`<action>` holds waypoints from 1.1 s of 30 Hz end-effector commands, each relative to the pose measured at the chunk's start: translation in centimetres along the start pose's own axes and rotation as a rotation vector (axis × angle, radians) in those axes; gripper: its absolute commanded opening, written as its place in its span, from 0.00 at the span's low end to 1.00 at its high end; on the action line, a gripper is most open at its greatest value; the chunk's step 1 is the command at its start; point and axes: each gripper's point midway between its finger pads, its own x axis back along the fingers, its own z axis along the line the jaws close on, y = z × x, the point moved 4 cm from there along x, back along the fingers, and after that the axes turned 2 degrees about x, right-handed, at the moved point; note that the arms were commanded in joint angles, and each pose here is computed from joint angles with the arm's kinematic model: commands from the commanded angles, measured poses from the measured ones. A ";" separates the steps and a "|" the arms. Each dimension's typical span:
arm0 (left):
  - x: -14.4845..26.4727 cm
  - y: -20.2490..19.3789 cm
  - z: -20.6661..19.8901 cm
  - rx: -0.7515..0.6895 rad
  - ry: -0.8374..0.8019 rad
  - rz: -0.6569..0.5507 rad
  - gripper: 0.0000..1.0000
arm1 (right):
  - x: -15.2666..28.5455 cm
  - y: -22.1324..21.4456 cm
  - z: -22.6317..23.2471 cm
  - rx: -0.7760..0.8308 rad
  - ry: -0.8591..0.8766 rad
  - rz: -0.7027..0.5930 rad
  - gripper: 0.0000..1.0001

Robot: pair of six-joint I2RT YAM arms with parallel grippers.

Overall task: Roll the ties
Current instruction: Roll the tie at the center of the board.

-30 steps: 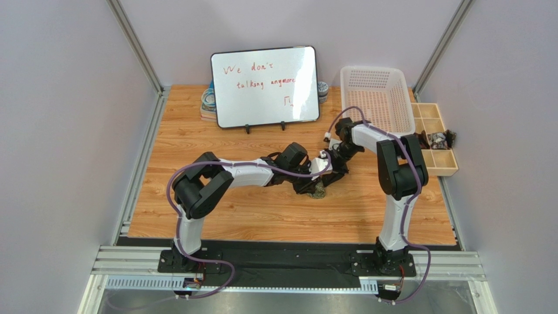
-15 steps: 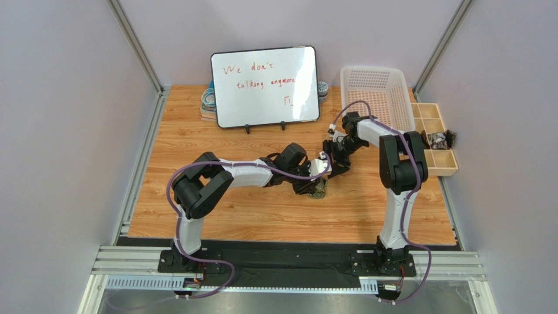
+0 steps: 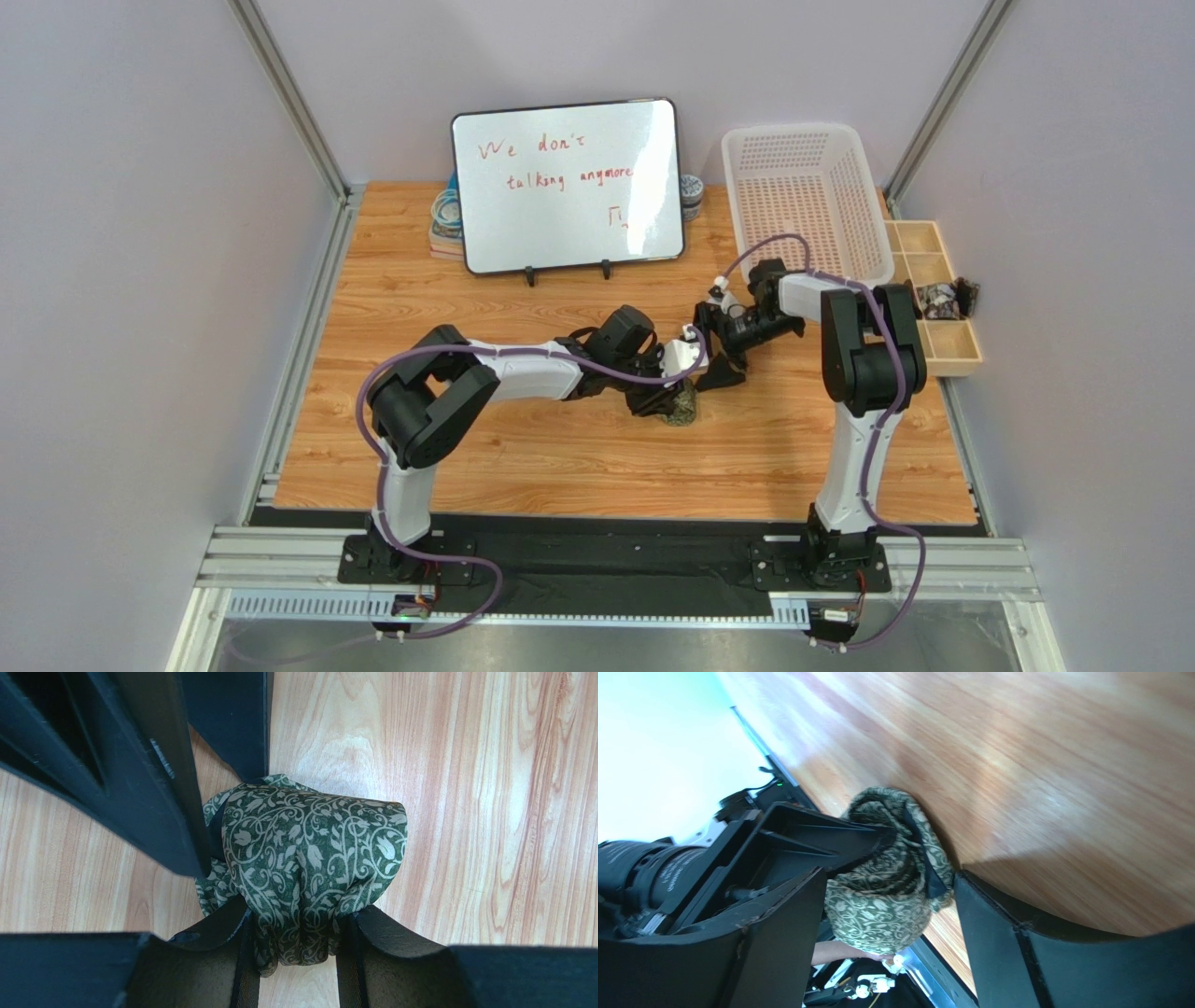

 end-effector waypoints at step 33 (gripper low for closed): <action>0.5 -5.5 -0.8 0.088 -0.017 0.196 0.11 | 2.3 -1.6 -0.9 0.046 -0.208 -0.191 1.00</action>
